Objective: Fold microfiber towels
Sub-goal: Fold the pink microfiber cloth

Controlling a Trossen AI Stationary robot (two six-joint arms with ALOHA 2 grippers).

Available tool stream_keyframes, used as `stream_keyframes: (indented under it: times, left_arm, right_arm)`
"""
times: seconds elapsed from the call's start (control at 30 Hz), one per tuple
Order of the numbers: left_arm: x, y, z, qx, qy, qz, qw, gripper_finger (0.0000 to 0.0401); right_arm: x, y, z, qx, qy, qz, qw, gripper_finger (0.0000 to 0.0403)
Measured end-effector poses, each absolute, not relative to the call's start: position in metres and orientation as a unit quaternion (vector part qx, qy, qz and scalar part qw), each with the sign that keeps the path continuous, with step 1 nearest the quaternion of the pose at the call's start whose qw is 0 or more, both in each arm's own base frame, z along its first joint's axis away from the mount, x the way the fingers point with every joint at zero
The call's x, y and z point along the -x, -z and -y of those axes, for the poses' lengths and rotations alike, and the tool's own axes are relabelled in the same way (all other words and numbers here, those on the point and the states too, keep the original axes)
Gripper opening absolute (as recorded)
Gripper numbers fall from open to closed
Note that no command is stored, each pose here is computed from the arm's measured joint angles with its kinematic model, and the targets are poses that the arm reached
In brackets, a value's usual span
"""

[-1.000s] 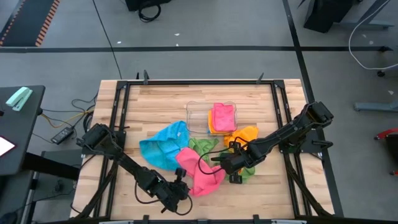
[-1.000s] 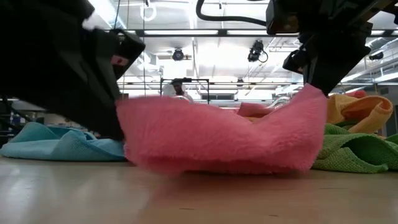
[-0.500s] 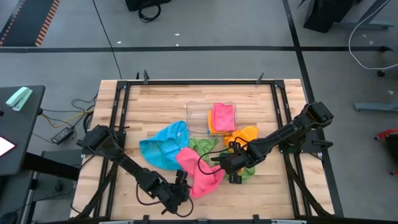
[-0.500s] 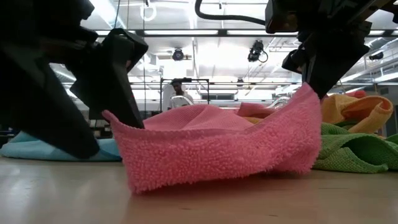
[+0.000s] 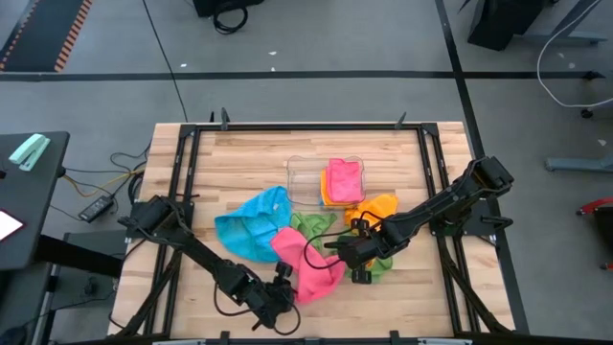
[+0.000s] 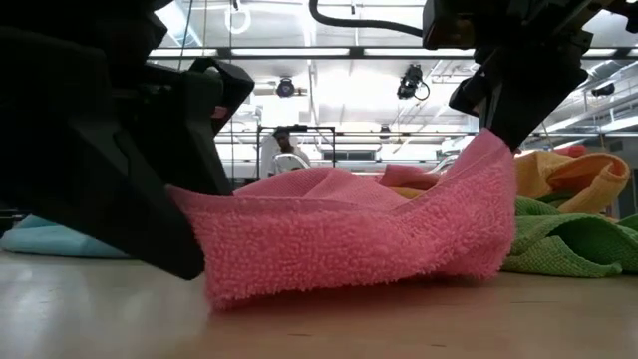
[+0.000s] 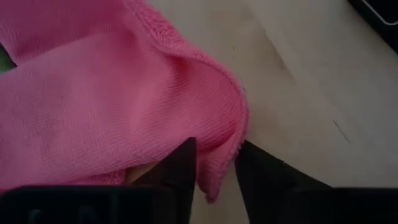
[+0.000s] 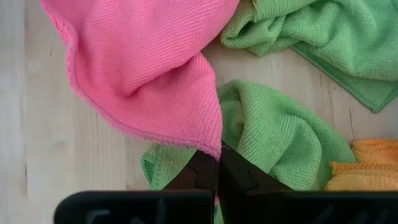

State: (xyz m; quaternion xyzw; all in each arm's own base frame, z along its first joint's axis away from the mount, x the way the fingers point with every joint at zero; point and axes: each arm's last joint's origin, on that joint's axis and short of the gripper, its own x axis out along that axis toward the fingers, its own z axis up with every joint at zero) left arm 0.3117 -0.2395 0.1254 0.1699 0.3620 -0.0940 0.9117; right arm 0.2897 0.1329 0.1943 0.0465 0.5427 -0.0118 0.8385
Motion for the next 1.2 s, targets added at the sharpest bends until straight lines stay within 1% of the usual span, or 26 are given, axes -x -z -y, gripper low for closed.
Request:
stream_keyframes:
  times: [0.23,0.27,0.33,0.43,0.57,0.7,0.77,0.87,1.07,1.2]
  left_arm:
    - [-0.309,-0.128,0.242,-0.174,0.1,-0.359,0.912,0.0018]
    - [-0.308,-0.131,0.244,-0.175,0.102,-0.358,0.912,0.0011]
    - [-0.306,-0.146,0.246,-0.172,0.103,-0.347,0.916,0.0011]
    - [-0.301,-0.172,0.246,-0.183,0.068,-0.342,0.919,0.002]
    - [-0.297,-0.215,0.242,-0.205,0.012,-0.331,0.921,0.0014]
    - [-0.296,-0.258,0.235,-0.203,-0.002,-0.309,0.929,0.0008]
    - [-0.293,-0.268,0.231,-0.213,-0.002,-0.314,0.925,0.0015]
    - [-0.293,-0.283,0.223,-0.217,-0.018,-0.314,0.924,0.0025]
    - [-0.291,-0.308,0.206,-0.251,-0.059,-0.327,0.909,0.0008]
    - [-0.286,-0.338,0.2,-0.257,-0.055,-0.311,0.913,0.0018]
  right_arm:
    - [-0.29,-0.194,-0.133,-0.046,0.012,-0.543,0.838,0.0008]
    - [-0.29,-0.194,-0.133,-0.046,0.012,-0.543,0.838,0.0008]
    - [-0.289,-0.194,-0.133,-0.045,0.008,-0.545,0.837,0.0008]
    - [-0.288,-0.2,-0.135,-0.046,-0.001,-0.548,0.835,0.0008]
    - [-0.293,-0.226,-0.145,-0.028,-0.029,-0.523,0.851,0.0008]
    - [-0.299,-0.256,-0.155,-0.002,-0.069,-0.489,0.87,0.0008]
    - [-0.304,-0.273,-0.157,0.002,-0.083,-0.464,0.882,0.0008]
    - [-0.304,-0.293,-0.158,0.014,-0.089,-0.462,0.882,0.0008]
    - [-0.302,-0.331,-0.154,0.024,-0.092,-0.459,0.883,0.0008]
    - [-0.297,-0.36,-0.152,0.027,-0.096,-0.453,0.886,0.0008]
